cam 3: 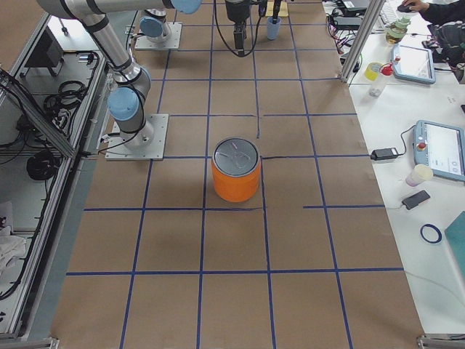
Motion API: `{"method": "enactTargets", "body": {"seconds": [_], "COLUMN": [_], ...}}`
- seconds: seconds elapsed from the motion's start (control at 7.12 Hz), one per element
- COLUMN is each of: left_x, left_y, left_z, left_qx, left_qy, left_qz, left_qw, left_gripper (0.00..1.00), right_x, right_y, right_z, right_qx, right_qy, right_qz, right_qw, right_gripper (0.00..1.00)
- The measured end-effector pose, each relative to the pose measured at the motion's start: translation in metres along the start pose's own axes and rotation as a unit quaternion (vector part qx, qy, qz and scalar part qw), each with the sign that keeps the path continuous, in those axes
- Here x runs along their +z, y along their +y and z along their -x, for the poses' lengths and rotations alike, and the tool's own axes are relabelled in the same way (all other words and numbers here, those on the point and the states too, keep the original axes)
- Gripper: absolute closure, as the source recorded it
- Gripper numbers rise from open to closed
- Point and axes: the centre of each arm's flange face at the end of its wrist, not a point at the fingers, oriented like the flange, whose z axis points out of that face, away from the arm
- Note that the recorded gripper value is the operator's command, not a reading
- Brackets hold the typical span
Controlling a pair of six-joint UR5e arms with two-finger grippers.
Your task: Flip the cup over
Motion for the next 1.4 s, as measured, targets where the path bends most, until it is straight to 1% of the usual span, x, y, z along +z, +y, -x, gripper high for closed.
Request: {"method": "enactTargets", "body": {"seconds": [0.28, 0.42, 0.56, 0.7, 0.84, 1.12, 1.4], "left_x": [-0.078, -0.115, -0.146, -0.169, -0.185, -0.199, -0.197], "left_y": [0.036, 0.061, 0.084, 0.103, 0.116, 0.13, 0.136], "left_z": [-0.022, -0.05, -0.077, -0.094, -0.101, -0.105, -0.105], "left_qx": [-0.006, -0.009, -0.021, -0.036, -0.045, -0.048, -0.048], "left_qy": [0.001, -0.003, -0.005, -0.006, -0.006, -0.009, -0.009], "left_qz": [0.006, 0.009, 0.003, -0.007, -0.015, -0.022, -0.019], "left_qw": [1.0, 0.9999, 0.9998, 0.9993, 0.9989, 0.9986, 0.9986], "left_gripper": [0.0, 0.0, 0.0, 0.0, 0.0, 0.0, 0.0], "right_x": [0.0, 0.0, 0.0, 0.0, -0.001, -0.001, -0.001], "right_y": [0.0, 0.0, 0.0, 0.0, 0.0, 0.001, 0.001], "right_z": [0.0, 0.0, 0.0, 0.0, 0.0, 0.0, 0.0], "right_qx": [0.0, 0.0, 0.0, 0.0, 0.0, 0.0, 0.0], "right_qy": [0.0, 0.0, -0.001, -0.001, -0.001, -0.001, -0.001], "right_qz": [0.0, 0.0, 0.0, 0.0, 0.0, 0.0, 0.0], "right_qw": [1.0, 1.0, 1.0, 1.0, 1.0, 1.0, 1.0], "right_gripper": [0.0, 0.0, 0.0, 0.0, 0.0, 0.0, 0.0]}}
